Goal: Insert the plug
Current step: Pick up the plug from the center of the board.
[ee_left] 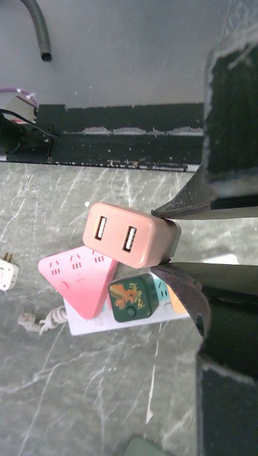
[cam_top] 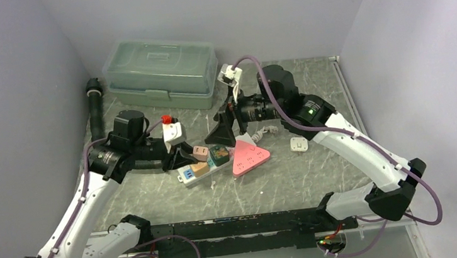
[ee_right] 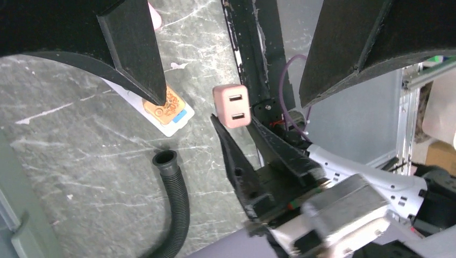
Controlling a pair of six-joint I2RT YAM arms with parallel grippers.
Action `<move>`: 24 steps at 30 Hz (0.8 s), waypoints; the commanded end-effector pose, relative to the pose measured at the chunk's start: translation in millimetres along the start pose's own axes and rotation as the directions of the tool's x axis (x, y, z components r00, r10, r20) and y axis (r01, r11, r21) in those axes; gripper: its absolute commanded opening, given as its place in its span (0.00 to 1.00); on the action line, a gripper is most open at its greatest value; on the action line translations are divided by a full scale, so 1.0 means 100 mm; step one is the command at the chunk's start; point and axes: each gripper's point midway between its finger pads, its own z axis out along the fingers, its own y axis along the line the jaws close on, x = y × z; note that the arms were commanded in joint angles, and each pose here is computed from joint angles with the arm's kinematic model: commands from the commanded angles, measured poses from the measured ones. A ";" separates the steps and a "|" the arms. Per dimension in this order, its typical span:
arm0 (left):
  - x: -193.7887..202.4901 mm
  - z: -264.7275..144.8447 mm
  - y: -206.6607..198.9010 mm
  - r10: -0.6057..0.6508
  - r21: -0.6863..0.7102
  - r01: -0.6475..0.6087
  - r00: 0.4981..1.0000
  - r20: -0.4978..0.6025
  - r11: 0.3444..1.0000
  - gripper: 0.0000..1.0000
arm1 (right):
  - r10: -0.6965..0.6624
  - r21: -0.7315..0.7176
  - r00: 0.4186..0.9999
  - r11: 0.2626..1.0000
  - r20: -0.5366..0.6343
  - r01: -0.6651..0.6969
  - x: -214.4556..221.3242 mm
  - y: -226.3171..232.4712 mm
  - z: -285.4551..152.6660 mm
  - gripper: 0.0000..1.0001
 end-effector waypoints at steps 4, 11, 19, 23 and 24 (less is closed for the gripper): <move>-0.11 0.05 0.02 -0.216 -0.002 0.217 0.976 0.018 0.976 0.00 | -0.077 -0.110 0.992 0.992 -0.102 0.065 0.20 0.13 0.19 0.91; -0.17 0.02 0.00 -0.211 -0.014 0.212 0.976 0.046 0.977 0.00 | -0.085 -0.146 0.986 0.987 -0.145 0.063 0.33 0.19 0.35 0.83; -0.18 0.00 -0.06 -0.181 0.002 0.181 0.982 0.049 0.983 0.00 | -0.071 -0.153 0.980 0.987 -0.188 0.043 0.44 0.19 0.45 0.66; -0.21 -0.01 -0.08 -0.173 0.012 0.173 0.983 0.054 0.985 0.00 | -0.069 -0.139 0.975 0.989 -0.213 0.040 0.50 0.16 0.50 0.55; -0.21 -0.01 -0.08 -0.174 0.014 0.173 0.983 0.055 0.985 0.00 | -0.069 -0.133 0.974 0.990 -0.215 0.040 0.50 0.15 0.52 0.48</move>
